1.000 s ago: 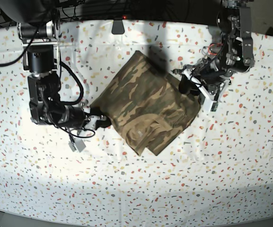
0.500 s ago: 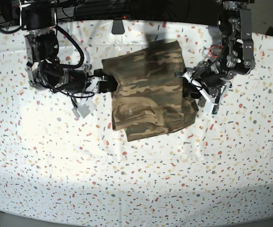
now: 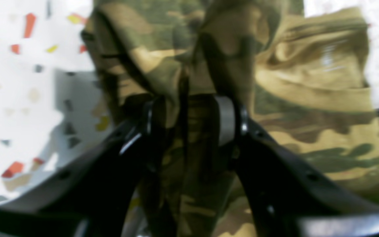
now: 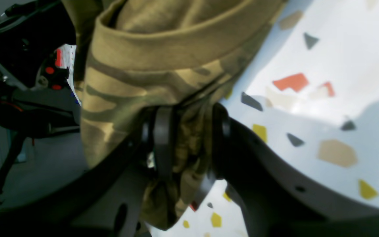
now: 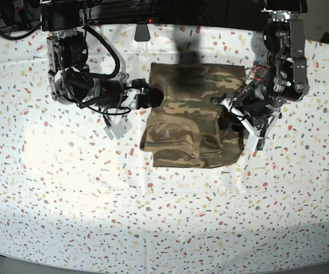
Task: Fold the T-shirt properly
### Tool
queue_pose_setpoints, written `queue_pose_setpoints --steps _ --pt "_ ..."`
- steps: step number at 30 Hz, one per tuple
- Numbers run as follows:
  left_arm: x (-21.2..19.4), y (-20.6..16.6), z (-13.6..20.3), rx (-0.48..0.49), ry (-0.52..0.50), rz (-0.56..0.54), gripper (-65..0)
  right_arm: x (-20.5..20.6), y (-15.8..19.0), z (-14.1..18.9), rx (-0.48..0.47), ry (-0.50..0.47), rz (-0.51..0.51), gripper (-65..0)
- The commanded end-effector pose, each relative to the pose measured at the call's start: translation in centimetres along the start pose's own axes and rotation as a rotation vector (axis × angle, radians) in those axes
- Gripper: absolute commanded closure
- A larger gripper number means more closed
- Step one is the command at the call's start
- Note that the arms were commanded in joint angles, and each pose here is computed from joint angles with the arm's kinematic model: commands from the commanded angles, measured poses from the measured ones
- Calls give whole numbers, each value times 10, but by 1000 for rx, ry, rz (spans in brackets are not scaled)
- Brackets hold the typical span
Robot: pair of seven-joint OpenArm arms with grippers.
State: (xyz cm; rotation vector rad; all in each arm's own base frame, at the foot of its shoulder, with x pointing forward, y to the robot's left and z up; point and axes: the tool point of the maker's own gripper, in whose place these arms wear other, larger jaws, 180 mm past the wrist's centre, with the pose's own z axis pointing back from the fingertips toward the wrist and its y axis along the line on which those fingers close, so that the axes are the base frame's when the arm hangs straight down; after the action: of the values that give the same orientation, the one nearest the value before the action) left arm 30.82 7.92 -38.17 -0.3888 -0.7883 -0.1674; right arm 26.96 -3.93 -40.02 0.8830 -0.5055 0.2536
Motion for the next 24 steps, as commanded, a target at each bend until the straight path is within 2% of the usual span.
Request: queue_pose_setpoints --steps 1,9,11,16,20,24 --pt "16 -1 2 -7 -51 -18 -215 21 5 7 16 -60 29 -186" --pt "28 4 4 2 -74 -45 -215 52 -20 52 -82 -191 19 -186" --pt "42 3 9 -8 -111 -121 -215 65 -27 71 -119 -257 21 -187" --pt "81 6 36 35 -227 -248 -215 92 -40 124 -224 -409 40 -187" --pt "93 -1 64 55 -242 -333 -215 90 -42 157 -308 -426 75 -187" --pt "81 -11 88 56 -232 -392 -215 62 -38 179 -387 -367 122 -187"
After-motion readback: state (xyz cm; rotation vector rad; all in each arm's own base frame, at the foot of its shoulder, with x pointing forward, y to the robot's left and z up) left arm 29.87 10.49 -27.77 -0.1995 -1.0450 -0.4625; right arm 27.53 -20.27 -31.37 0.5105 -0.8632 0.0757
